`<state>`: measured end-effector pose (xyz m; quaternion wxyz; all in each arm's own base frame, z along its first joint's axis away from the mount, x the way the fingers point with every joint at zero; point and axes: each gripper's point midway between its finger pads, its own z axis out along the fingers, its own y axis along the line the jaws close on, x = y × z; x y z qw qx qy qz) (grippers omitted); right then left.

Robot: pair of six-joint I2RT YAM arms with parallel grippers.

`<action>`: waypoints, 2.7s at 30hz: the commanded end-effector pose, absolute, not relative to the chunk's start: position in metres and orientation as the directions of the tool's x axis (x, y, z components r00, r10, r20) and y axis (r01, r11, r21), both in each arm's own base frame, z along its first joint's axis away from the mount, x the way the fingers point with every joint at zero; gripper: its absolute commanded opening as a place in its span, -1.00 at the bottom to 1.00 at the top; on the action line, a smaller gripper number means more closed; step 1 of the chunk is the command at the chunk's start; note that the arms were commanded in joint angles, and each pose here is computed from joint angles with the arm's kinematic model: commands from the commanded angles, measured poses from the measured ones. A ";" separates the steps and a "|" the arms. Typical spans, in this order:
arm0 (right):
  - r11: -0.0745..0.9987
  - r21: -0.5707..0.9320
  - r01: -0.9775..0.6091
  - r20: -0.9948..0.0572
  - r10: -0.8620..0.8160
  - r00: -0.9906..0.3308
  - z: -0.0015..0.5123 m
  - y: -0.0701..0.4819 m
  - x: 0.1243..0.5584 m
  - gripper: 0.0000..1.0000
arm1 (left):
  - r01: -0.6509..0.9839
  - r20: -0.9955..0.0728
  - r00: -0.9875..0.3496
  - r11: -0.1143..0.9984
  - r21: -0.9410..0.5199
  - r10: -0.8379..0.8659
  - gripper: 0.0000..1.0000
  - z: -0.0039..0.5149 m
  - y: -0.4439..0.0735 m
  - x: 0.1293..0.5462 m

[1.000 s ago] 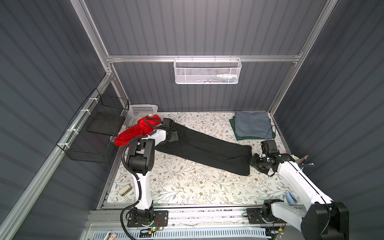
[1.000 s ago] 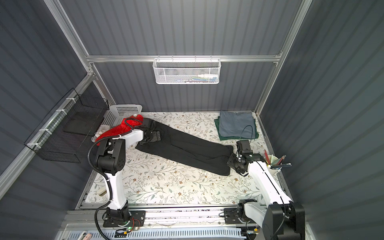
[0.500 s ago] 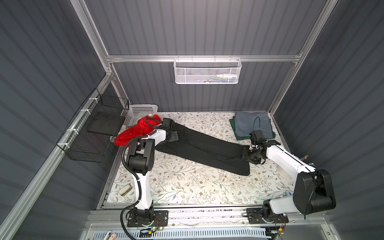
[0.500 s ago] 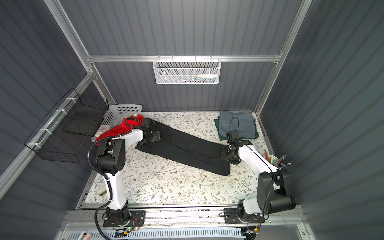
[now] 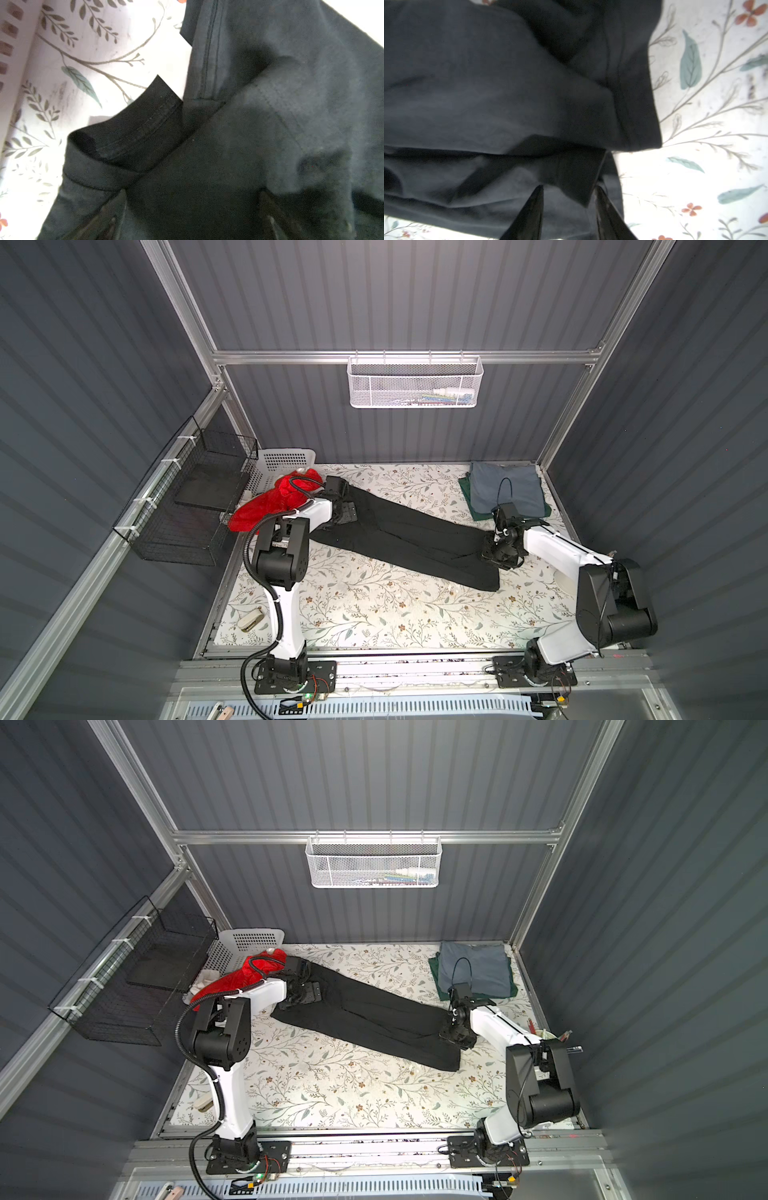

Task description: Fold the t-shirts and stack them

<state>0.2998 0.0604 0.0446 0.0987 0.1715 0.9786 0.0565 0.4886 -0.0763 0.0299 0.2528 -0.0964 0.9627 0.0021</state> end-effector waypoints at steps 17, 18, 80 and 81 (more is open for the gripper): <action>0.948 0.115 0.298 -0.223 0.317 -0.922 0.044 0.058 0.323 -0.97 | -0.179 -0.430 -0.885 0.983 -0.038 -0.178 0.99 0.018 -0.073 0.478; 0.948 0.113 0.298 -0.227 0.317 -0.921 0.046 0.058 0.324 -1.00 | -0.181 -0.428 -0.886 0.983 -0.035 -0.178 0.99 0.018 -0.073 0.478; 0.985 -0.011 0.173 -0.188 0.168 -0.968 0.026 0.084 0.330 -0.15 | 0.004 -0.442 -0.894 0.986 -0.168 -0.072 0.99 0.004 -0.154 0.568; 0.984 -0.008 0.178 -0.181 0.173 -0.968 0.024 0.085 0.325 -0.15 | 0.013 -0.446 -0.893 0.986 -0.168 -0.064 0.99 0.004 -0.155 0.570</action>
